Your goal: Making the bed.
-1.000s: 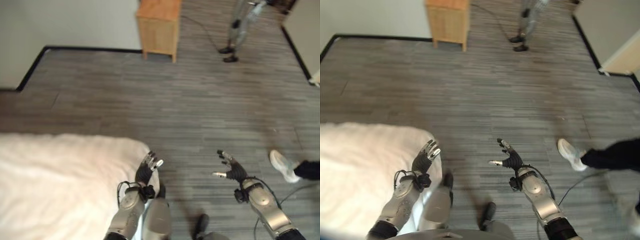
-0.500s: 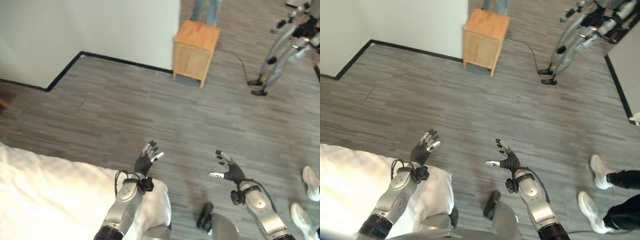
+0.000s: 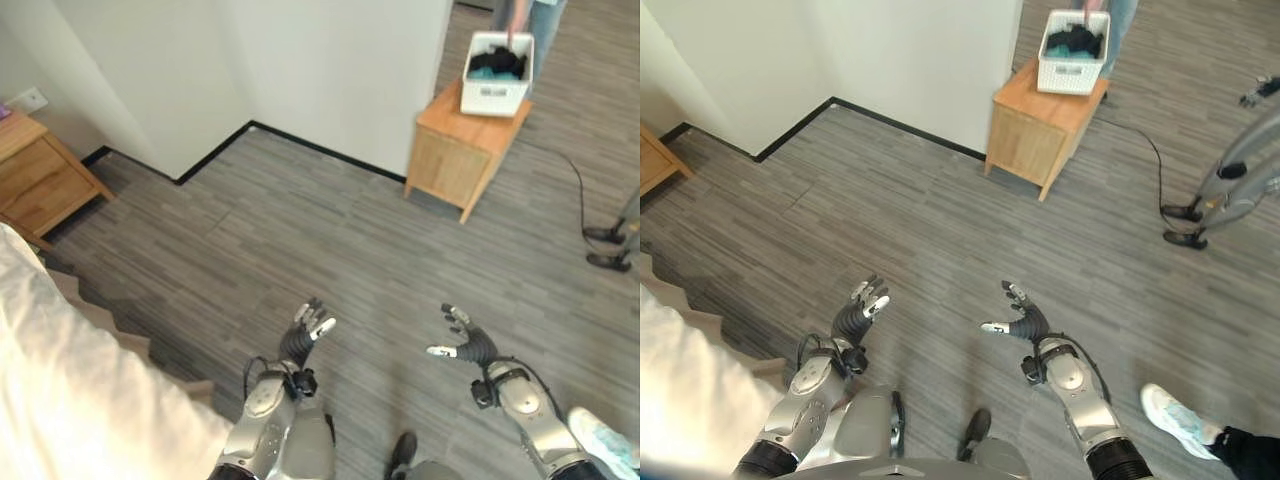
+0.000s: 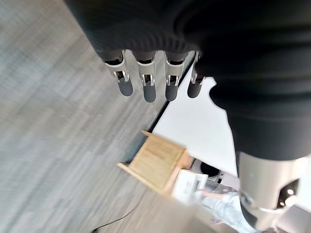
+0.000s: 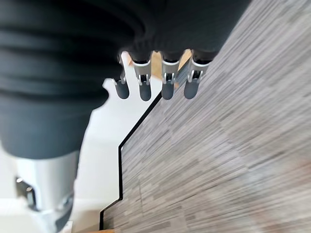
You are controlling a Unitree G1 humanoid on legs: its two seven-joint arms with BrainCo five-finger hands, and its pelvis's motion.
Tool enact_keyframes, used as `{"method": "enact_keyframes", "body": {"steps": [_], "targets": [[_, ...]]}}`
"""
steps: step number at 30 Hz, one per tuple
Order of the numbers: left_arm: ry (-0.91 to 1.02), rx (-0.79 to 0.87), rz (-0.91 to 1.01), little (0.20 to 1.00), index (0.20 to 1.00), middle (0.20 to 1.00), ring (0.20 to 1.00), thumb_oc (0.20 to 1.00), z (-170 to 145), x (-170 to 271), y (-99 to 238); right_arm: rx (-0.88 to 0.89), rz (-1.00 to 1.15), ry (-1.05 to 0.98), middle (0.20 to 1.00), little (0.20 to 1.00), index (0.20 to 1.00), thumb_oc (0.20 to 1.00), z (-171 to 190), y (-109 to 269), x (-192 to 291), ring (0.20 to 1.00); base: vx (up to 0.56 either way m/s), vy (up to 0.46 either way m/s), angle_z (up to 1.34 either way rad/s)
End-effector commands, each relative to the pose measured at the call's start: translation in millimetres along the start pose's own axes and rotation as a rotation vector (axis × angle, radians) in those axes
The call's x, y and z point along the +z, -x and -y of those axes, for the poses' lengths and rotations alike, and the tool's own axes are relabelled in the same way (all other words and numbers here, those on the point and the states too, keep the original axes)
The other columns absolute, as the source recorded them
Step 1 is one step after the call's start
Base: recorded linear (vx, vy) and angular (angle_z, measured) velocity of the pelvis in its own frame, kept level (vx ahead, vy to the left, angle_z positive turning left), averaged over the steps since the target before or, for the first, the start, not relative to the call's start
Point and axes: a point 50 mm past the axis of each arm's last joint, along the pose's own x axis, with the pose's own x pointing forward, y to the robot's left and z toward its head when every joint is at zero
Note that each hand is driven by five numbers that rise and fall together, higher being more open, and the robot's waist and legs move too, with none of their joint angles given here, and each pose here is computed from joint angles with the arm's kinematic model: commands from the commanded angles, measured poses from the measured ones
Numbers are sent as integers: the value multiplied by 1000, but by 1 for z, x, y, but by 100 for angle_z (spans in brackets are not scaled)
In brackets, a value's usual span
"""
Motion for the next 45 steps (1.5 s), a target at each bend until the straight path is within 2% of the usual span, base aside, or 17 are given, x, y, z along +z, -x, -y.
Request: {"method": "enact_keyframes", "body": {"steps": [1, 6, 13, 18, 22, 24, 25, 29, 35, 45], "targets": [[-14, -67, 102, 1000, 1000, 1000, 1000, 1000, 13, 21, -4, -25, 134, 47, 1000, 1000, 1000, 1000, 9, -2, 26, 1000, 324, 70, -4], [16, -28, 72, 1000, 1000, 1000, 1000, 1000, 10, 12, 0, 2, 131, 78, 1000, 1000, 1000, 1000, 2, -4, 26, 1000, 540, 137, 15], [-52, 6, 126, 1000, 1000, 1000, 1000, 1000, -2, 30, 3, 14, 145, 70, 1000, 1000, 1000, 1000, -8, -1, 30, 1000, 436, 172, 21], [-62, 57, 166, 1000, 1000, 1000, 1000, 1000, -8, 39, 1, -23, 282, -15, 1000, 1000, 1000, 1000, 0, 1, 60, 1000, 450, -5, 122], [-73, 97, 178, 1000, 1000, 1000, 1000, 1000, -19, 38, 8, -13, 354, 23, 1000, 1000, 1000, 1000, 3, 5, 74, 1000, 499, -265, 228], [-117, 97, 197, 1000, 1000, 1000, 1000, 1000, -24, 45, 8, -16, 341, 49, 1000, 1000, 1000, 1000, 4, 4, 72, 1000, 443, -297, 162], [-151, 138, 211, 1000, 1000, 1000, 1000, 1000, -36, 49, 12, -29, 327, 62, 1000, 1000, 1000, 1000, 5, 2, 70, 1000, 358, -302, 188], [-133, 208, 206, 1000, 1000, 1000, 1000, 1000, -54, 43, 30, -21, 308, 50, 1000, 1000, 1000, 1000, 4, 3, 65, 1000, 337, -292, 104], [-60, 232, 217, 1000, 1000, 1000, 1000, 1000, -53, 42, 25, -76, 296, 13, 1000, 1000, 1000, 1000, 18, 4, 63, 1000, 86, -231, 38], [-38, 179, 257, 1000, 1000, 1000, 1000, 1000, -34, 49, 15, -121, 228, -113, 1000, 1000, 1000, 1000, 13, -1, 47, 1000, 163, -40, 30]]}}
